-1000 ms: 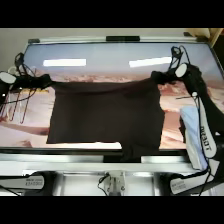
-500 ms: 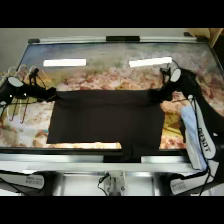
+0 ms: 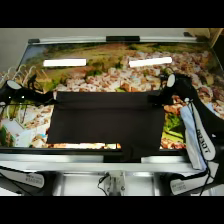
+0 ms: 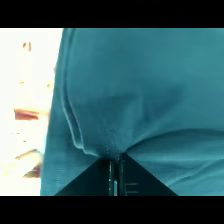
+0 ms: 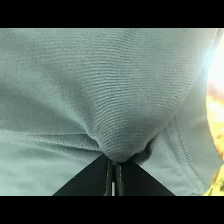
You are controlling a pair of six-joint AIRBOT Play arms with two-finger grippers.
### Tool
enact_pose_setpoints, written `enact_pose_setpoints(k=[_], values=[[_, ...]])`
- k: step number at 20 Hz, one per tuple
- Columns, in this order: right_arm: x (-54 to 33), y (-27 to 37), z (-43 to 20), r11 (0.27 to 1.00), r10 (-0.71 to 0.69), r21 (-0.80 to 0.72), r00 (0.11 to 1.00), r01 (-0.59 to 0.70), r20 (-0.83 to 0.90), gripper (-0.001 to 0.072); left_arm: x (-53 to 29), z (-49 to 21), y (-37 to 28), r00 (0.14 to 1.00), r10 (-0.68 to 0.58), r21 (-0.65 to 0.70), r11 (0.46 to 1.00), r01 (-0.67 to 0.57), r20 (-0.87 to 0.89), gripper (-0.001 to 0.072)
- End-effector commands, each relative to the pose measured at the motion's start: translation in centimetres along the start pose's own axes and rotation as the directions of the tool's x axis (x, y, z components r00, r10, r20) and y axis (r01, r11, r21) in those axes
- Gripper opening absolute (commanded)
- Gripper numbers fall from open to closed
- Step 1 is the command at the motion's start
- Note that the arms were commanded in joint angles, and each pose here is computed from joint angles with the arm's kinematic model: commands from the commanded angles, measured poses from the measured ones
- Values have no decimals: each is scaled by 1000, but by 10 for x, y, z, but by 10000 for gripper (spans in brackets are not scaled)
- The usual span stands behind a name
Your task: Fold the shirts.
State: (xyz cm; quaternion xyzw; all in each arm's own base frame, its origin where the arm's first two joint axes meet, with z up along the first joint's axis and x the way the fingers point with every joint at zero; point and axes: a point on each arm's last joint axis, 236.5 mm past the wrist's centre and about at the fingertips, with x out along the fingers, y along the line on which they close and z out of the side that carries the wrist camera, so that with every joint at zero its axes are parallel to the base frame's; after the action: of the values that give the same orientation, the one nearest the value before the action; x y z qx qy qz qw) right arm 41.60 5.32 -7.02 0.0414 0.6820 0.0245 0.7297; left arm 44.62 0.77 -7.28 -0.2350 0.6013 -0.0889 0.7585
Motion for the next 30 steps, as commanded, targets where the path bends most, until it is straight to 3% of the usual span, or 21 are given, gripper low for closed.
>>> enact_pose_setpoints(k=[1, 2, 3, 4, 8, 10, 16, 25, 26, 27, 29, 30], values=[[0, -3, 6, 1000, -11, 12, 1000, 11, 26, 179, 10, -5, 7, 1000, -11, -51, 999, 9, -29, 61], [-1, 1, 5, 1000, 4, 18, 1000, -5, 25, 359, 9, -5, 5, 999, -17, -52, 999, 15, -33, 194], [-3, 4, 2, 1000, 17, 20, 1000, -17, 15, 454, 5, -6, 3, 999, -23, -48, 999, 21, -45, 421], [-8, 4, -3, 1000, 15, 13, 1000, -15, 1, 461, -1, -9, 1, 997, -34, -46, 998, 31, -67, 522], [-50, -32, -42, 993, -102, -64, 990, 96, -99, 461, -54, -45, 19, 966, -35, -49, 999, 23, -254, 521], [-75, -45, -58, 993, -101, -71, 989, 94, -108, 461, -77, -88, 37, 938, -29, -77, 997, 2, -345, 521], [-119, -54, -90, 995, -87, -41, 996, 88, 36, 461, -68, -196, 74, 948, -78, -220, 975, 9, -307, 522], [-129, -43, -98, 998, -43, -37, 997, 45, 59, 461, -20, -209, 60, 955, -96, -240, 970, 26, -281, 521], [-129, -43, -98, 998, -43, -36, 997, 45, 59, 462, -16, -209, 56, 954, -99, -235, 972, 31, -284, 519], [-129, -43, -97, 999, -43, -29, 997, 45, 60, 461, -12, -208, 54, 955, -93, -225, 974, 29, -282, 464], [-127, -43, -99, 999, -44, -17, 998, 44, 54, 461, -9, -207, 51, 956, -83, -203, 979, 24, -283, 44], [-118, -44, -107, 999, -43, -15, 999, 43, 27, 461, -9, -206, 51, 956, -81, -212, 977, 20, -281, 38]])
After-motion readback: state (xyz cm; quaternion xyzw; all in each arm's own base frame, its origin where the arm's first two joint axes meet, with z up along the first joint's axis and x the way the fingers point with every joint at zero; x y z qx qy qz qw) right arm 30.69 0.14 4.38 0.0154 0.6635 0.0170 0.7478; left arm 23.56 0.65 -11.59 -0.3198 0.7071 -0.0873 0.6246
